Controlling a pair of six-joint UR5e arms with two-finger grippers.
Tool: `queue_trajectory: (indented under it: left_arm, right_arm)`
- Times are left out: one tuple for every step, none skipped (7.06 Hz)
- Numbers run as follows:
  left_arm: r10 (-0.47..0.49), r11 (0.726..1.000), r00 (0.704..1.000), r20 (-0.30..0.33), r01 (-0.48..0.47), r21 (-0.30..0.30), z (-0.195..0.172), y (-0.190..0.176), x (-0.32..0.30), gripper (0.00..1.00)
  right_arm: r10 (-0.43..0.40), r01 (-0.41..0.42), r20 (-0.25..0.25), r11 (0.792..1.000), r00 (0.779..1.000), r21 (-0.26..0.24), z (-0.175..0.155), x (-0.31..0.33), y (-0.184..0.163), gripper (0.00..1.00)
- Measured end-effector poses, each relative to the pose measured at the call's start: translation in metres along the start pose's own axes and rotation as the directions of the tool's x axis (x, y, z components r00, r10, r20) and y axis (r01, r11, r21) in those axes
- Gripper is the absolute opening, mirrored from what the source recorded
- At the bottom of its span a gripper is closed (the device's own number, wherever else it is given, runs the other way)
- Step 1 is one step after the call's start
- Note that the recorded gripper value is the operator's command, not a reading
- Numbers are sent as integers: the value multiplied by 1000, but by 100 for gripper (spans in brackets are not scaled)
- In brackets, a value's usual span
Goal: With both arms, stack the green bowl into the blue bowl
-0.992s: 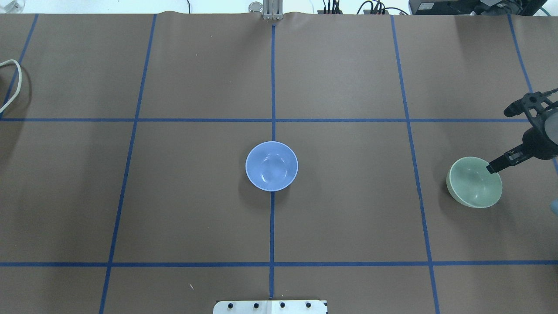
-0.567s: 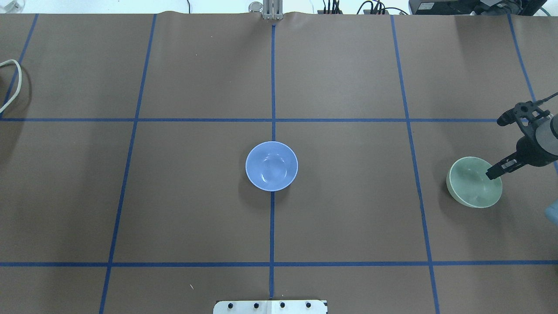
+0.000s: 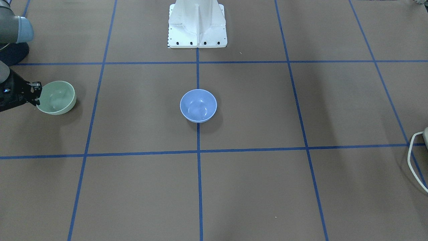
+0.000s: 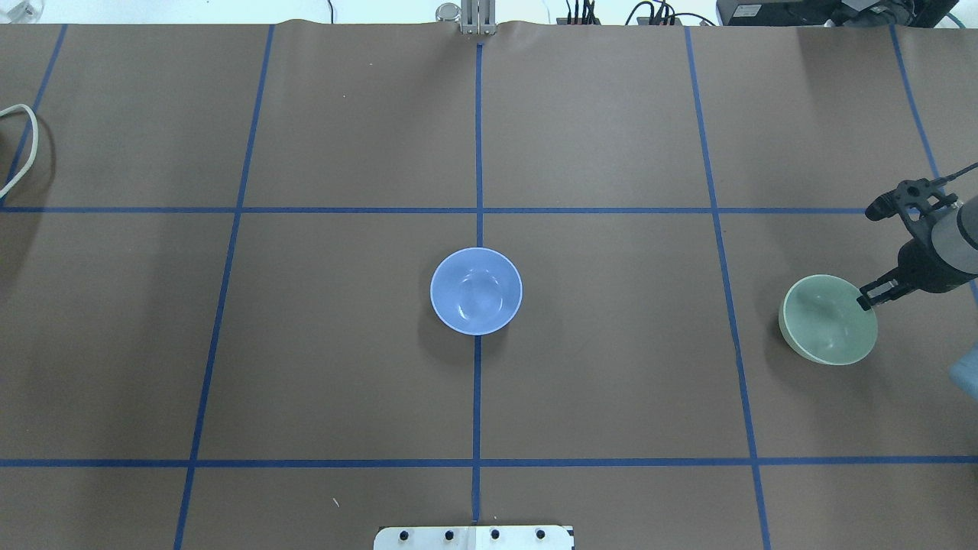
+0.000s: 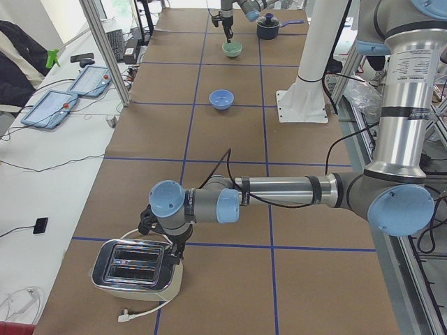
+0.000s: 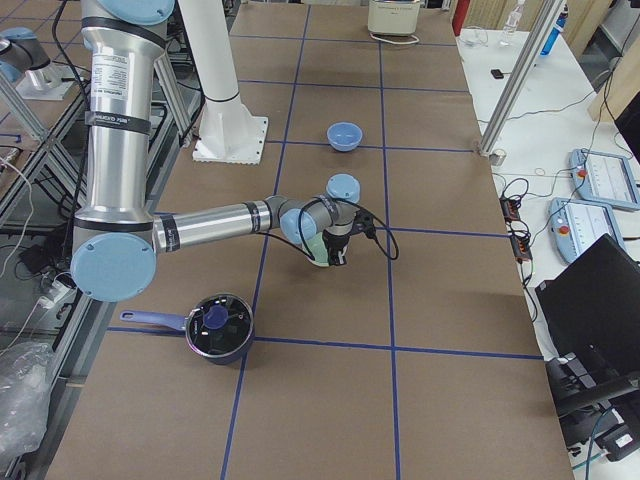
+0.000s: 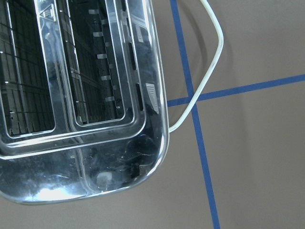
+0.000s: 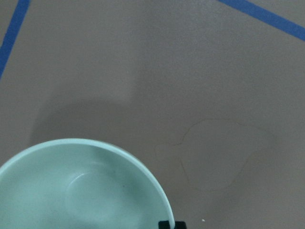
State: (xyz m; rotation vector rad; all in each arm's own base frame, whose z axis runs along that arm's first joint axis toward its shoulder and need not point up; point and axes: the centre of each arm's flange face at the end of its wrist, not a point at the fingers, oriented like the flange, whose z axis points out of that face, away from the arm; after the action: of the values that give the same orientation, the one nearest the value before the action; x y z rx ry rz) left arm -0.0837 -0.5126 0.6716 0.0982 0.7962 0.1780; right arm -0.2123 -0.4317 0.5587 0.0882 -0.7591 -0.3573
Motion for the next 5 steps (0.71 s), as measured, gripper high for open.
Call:
queue_trajectory:
  left_arm:
    - [-1, 1000, 1000, 0, 1, 0, 0, 0, 0, 98]
    - [-2, 1000, 1000, 0, 2, -1, 0, 0, 0, 98]
    - [-6, 1000, 1000, 0, 6, -2, 1, 1, -1, 98]
    - [-10, 1000, 1000, 0, 10, -4, 2, 3, -1, 98]
    - [-14, 1000, 1000, -1, 14, -5, 3, 4, -2, 98]
  right_arm:
    - [29, -30, 39, 1000, 999, 6, -7, -12, -8, 0]
    - [43, -45, 89, 999, 995, 14, -19, -25, -17, 0]
    - [68, -74, 139, 997, 988, 34, -36, -41, -34, 0]
    - [114, -126, 186, 990, 976, 57, -57, -64, -58, 0]
    - [182, -205, 237, 976, 954, 76, -81, -100, -90, 0]
